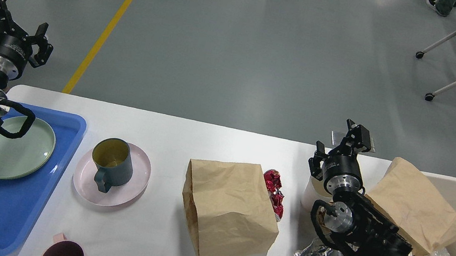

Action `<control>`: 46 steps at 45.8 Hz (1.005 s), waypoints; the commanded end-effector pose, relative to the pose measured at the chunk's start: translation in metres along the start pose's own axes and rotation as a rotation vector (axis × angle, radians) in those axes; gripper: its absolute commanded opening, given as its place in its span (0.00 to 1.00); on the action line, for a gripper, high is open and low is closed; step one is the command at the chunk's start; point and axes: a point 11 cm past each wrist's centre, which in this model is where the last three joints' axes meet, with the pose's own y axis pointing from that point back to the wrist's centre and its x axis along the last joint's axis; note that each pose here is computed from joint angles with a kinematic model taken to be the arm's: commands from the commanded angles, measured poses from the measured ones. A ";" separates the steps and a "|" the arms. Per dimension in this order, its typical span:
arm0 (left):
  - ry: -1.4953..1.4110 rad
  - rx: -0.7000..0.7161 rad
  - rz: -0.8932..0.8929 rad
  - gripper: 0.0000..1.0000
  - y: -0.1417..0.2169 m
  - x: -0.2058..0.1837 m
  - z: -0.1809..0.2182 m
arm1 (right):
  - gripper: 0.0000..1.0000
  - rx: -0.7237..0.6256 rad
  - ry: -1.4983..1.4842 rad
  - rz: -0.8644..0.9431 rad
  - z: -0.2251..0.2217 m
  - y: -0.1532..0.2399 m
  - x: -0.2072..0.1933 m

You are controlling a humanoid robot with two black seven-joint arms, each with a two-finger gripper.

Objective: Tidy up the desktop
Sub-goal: 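Raise the left gripper and swing it toward the teal mug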

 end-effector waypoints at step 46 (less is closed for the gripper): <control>-0.412 0.303 -0.255 0.97 0.002 -0.037 -0.041 | 1.00 -0.001 0.000 0.000 0.000 0.000 0.000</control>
